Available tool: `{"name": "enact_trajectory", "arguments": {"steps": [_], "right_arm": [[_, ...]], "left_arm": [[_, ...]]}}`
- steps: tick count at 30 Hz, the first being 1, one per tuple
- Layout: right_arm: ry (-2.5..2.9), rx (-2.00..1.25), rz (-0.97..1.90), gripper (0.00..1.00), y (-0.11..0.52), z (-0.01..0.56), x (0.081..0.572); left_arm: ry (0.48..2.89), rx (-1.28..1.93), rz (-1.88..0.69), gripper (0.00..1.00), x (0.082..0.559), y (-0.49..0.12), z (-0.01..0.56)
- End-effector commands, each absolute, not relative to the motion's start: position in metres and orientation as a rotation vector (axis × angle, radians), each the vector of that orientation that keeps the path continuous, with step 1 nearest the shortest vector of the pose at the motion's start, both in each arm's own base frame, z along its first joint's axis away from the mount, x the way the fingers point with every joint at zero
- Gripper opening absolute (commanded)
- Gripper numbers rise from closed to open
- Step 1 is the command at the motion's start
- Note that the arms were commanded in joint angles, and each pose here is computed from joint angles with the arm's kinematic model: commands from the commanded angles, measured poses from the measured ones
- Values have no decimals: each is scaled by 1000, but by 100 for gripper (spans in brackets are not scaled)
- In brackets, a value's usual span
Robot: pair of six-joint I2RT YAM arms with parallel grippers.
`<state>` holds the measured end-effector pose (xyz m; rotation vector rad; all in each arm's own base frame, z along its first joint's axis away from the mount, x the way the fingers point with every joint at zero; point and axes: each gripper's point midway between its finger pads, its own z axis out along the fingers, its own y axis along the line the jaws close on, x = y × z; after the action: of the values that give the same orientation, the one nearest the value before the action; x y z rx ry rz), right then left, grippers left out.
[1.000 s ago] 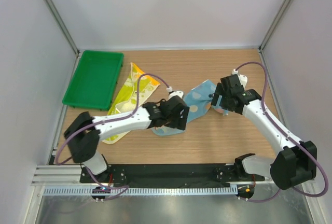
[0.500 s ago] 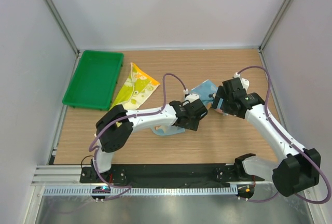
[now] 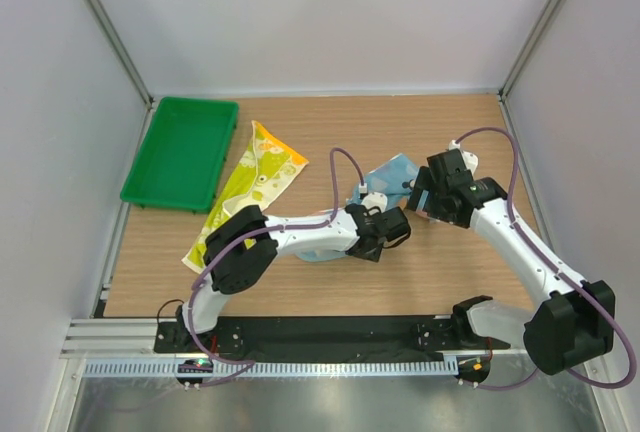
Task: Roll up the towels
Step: Move the towel to the center of the board, then flatten the towel
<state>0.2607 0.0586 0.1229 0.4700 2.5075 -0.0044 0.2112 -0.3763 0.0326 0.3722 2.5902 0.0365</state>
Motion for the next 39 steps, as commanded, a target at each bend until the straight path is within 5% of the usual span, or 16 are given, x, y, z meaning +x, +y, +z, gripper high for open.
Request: {"name": "enact_trajectory", "arguments": {"steps": [1,3,9,13,21,28,39], "right_arm": [[2445,468,-2,97,57,143,274],[2446,466,-2,97,58,143,274],[2444,466,-8,97,58,145,277],[2414,477,-14,97,56,157,288],[2413,431,102,99,81,171,353],[2551,313,103,89,111,129,426],[2646,295,-124,87,102,53,478]], "left_arm": [[2554,303,90,67,221,-364,37],[2553,288,70,65,225,-365,34],[2568,289,83,35,227,-357,17],[2568,296,77,0,227,-354,19],[2483,212,-23,0,224,-327,80],[2469,161,-81,0,220,-308,94],[2451,95,-116,0,222,-272,114]]}}
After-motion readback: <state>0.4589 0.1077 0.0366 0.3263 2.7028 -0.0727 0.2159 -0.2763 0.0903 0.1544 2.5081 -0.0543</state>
